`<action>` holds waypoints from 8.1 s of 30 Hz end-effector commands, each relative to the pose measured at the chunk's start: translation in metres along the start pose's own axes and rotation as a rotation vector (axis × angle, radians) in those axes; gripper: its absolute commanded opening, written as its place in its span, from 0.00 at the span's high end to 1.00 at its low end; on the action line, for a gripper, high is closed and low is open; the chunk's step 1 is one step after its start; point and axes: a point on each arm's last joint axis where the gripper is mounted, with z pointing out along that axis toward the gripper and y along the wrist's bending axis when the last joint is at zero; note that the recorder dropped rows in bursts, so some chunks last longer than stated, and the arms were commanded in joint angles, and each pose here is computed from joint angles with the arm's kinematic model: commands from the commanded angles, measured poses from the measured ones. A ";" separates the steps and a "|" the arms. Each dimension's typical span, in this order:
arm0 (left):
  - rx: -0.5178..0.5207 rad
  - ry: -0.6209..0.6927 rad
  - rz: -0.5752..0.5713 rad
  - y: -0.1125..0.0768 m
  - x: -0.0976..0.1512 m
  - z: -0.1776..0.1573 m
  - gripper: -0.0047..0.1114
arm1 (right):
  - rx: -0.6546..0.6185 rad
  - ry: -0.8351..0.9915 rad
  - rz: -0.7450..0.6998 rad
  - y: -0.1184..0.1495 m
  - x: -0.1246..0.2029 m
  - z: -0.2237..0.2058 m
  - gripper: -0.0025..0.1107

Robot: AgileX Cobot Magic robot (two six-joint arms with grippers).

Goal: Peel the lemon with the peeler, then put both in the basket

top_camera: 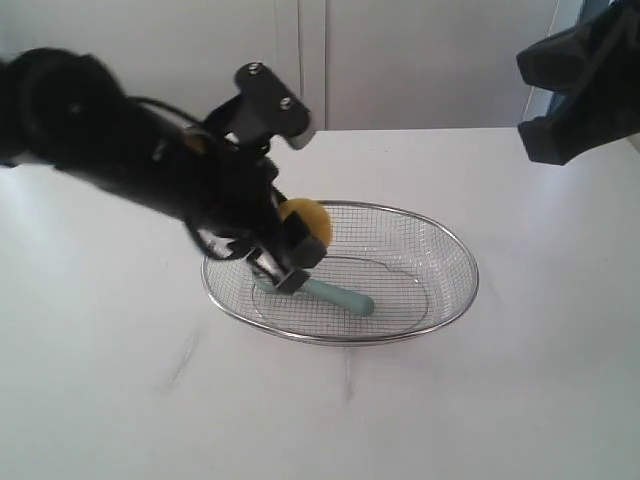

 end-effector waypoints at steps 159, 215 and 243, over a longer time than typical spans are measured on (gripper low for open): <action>-0.730 -0.382 -0.674 -0.076 0.288 -0.132 0.96 | 0.292 -0.060 0.058 -0.020 0.002 -0.069 0.98; -0.751 -0.326 -0.519 -0.077 0.286 -0.131 0.96 | 0.414 -0.177 0.145 -0.021 0.011 -0.127 0.98; -0.752 -0.325 -0.516 -0.077 0.286 -0.131 0.96 | 0.397 -0.485 0.453 0.055 0.101 -0.184 0.98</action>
